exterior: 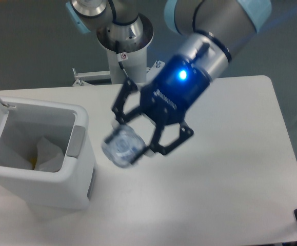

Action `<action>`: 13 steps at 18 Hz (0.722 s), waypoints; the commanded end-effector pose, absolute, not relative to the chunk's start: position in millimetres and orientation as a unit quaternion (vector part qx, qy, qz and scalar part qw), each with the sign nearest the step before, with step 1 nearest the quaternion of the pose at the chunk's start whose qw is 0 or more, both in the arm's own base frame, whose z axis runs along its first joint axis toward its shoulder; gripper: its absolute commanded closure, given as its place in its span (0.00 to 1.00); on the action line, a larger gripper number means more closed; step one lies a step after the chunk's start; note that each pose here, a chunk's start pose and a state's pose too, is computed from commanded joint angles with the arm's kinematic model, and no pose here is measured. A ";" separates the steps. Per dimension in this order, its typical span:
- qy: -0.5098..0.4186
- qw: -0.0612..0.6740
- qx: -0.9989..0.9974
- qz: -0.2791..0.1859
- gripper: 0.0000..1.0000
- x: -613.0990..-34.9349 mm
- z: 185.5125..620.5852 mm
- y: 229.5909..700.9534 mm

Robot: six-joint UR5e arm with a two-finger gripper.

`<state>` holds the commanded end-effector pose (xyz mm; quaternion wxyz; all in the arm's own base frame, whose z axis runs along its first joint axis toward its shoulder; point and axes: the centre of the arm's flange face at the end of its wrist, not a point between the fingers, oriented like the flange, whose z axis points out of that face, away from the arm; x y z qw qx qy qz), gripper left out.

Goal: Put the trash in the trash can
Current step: 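Lift the bottle and carry it over the white bin, then lower the bottle into the bin and open the gripper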

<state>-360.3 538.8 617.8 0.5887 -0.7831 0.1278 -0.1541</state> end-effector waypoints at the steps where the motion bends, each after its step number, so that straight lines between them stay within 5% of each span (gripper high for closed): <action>1: 0.137 0.589 -0.780 -0.158 0.45 -346.4 623.0 542.4; 13: 0.214 0.566 -0.768 -0.208 0.44 -225.3 587.1 581.4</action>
